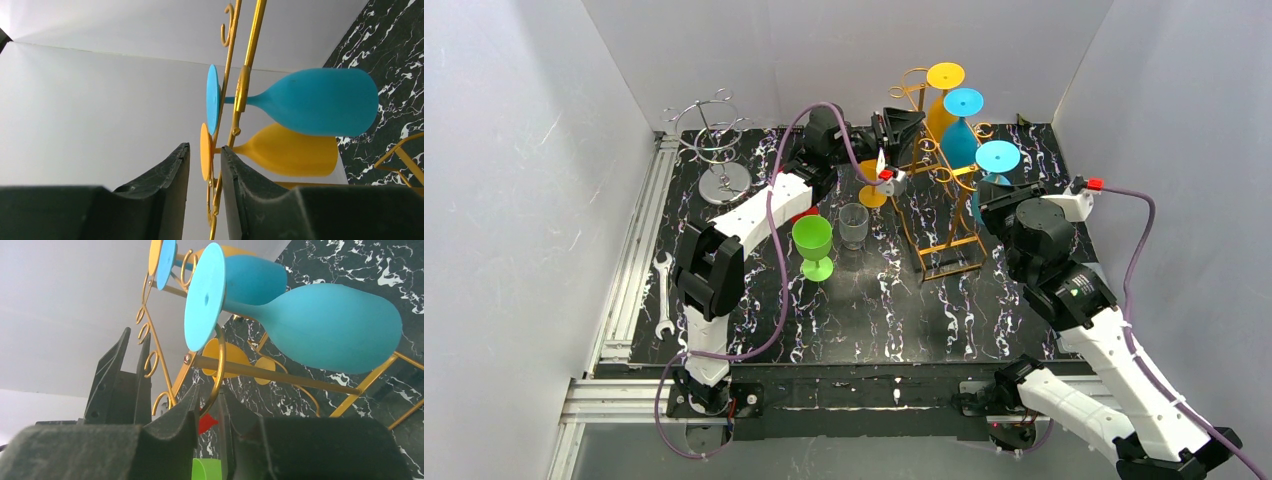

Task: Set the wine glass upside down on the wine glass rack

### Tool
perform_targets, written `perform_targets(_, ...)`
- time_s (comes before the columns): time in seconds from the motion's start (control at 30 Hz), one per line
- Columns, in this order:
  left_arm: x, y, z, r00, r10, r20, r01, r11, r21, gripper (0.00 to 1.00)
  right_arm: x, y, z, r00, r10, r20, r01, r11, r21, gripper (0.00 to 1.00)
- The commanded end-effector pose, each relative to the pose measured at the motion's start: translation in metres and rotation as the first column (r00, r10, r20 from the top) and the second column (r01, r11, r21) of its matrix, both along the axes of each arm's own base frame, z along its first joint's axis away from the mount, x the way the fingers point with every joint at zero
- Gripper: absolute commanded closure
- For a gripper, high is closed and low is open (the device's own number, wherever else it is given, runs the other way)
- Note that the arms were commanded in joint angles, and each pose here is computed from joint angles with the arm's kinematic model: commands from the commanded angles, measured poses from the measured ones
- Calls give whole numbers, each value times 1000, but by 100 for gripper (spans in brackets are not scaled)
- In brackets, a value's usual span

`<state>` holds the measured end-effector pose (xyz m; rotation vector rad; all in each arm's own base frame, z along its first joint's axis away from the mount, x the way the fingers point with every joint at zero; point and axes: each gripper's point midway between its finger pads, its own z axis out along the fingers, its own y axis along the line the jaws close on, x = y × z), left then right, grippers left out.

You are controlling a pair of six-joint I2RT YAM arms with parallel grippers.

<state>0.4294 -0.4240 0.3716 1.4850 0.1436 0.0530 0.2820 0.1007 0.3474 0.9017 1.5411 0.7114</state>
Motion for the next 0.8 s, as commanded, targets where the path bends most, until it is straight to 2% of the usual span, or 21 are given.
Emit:
perform_targets(0.0, -12, -3, 27, 998, -32, 56, 34, 999, -32, 67, -2, -19, 40, 992, -78, 98, 79, 997, -4, 84)
perform_targets(0.1, -13, -4, 27, 998, -28, 52, 30, 999, -34, 54, -1, -20, 37, 992, -87, 89, 89, 996, -13, 84)
perform_targets(0.23, -11, -1, 27, 999, -7, 45, 9, 999, -37, 30, 0, -23, 37, 992, -104, 75, 106, 994, -31, 85)
perform_targets(0.27, -11, 0, 27, 999, -1, 42, 3, 999, -37, 28, 0, -24, 37, 991, -111, 74, 114, 993, -37, 85)
perform_targets(0.53, 13, 23, 26, 993, 116, -36, -118, 992, -53, 16, 7, -28, 40, 989, -131, 71, 138, 984, -109, 85)
perform_targets(0.63, 36, 36, 19, 981, 192, -38, -194, 980, -37, 16, 10, -30, 38, 988, -138, 64, 146, 980, -138, 85)
perform_targets(0.77, 79, 57, 19, 943, 331, 3, -331, 943, -42, 23, 13, -34, 38, 987, -148, 61, 155, 978, -141, 84)
